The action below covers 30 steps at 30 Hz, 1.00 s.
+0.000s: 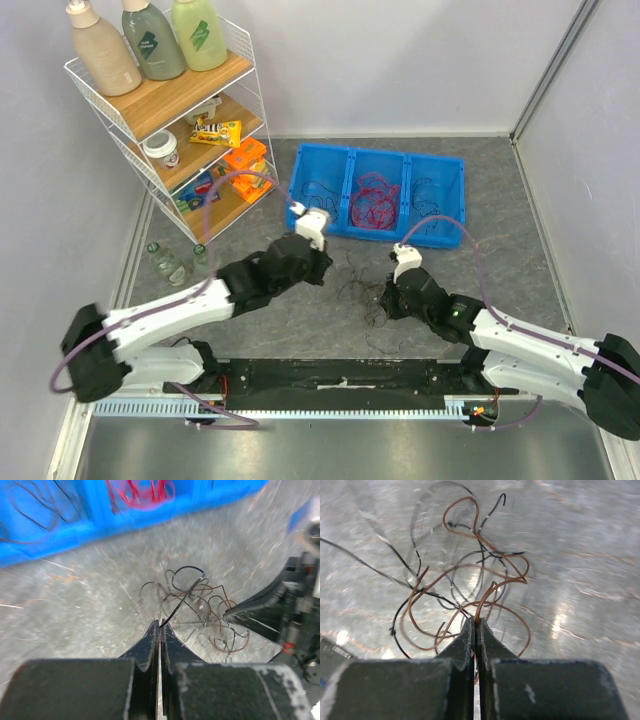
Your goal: Untangle the cables
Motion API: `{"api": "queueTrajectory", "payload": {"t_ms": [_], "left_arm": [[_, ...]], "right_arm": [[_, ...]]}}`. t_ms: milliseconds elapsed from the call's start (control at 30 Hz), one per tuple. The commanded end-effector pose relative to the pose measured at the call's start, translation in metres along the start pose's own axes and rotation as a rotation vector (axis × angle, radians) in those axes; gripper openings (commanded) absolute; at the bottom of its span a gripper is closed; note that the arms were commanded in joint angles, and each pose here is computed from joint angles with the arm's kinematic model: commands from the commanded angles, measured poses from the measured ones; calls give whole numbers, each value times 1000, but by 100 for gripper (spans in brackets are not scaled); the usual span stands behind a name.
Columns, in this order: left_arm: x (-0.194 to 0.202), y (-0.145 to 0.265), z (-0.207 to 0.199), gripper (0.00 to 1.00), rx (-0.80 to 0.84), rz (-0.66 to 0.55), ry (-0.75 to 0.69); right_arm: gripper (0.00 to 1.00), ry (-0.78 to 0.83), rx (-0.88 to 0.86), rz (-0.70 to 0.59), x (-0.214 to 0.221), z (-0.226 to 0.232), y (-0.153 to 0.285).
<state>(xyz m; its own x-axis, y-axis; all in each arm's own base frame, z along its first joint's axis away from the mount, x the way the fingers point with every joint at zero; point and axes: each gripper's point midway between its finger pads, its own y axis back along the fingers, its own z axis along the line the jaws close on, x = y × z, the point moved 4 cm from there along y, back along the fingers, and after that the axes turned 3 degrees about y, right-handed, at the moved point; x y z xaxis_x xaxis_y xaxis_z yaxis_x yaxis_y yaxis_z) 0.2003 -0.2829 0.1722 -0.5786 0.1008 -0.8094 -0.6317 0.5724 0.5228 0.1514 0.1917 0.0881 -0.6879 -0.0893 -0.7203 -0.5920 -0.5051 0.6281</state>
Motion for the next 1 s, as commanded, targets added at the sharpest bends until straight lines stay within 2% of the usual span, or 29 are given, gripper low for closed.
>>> {"api": "queueTrajectory", "payload": {"t_ms": [0, 100, 233, 333, 400, 467, 633, 700, 767, 900, 933, 967], "left_arm": [[-57, 84, 34, 1, -146, -270, 0], [-95, 158, 51, 2, -180, -488, 63], [-122, 245, 64, 2, -111, -722, 157], [-127, 281, 68, 2, -54, -806, 190], [-126, 285, 68, 2, -44, -802, 198], [-123, 275, 64, 1, -32, -761, 194], [-101, 208, 28, 3, 71, -517, 117], [-87, 177, 12, 16, 123, -394, 88], [-74, 146, 1, 36, 146, -298, 83], [-48, 84, -23, 59, 217, -142, 99], [-44, 72, -28, 72, 232, -122, 112], [-40, 59, -30, 77, 233, -97, 131]], "right_arm": [[0, -141, 355, -69, -8, -44, 11], [0, -204, 404, -132, -7, -56, 21], [1, -273, 430, -215, -11, -67, 34], [1, -287, 455, -231, -11, -72, 39], [1, -283, 461, -218, -10, -73, 39], [3, -254, 427, -196, -11, -67, 34], [22, -114, 277, -81, -14, -41, 22], [32, -91, 239, -59, -16, -34, 22], [40, -84, 208, -56, -19, -29, 22], [47, -98, 175, -73, -23, -24, 26], [48, -103, 170, -81, -24, -24, 28], [50, -108, 168, -85, -25, -24, 29]]}}
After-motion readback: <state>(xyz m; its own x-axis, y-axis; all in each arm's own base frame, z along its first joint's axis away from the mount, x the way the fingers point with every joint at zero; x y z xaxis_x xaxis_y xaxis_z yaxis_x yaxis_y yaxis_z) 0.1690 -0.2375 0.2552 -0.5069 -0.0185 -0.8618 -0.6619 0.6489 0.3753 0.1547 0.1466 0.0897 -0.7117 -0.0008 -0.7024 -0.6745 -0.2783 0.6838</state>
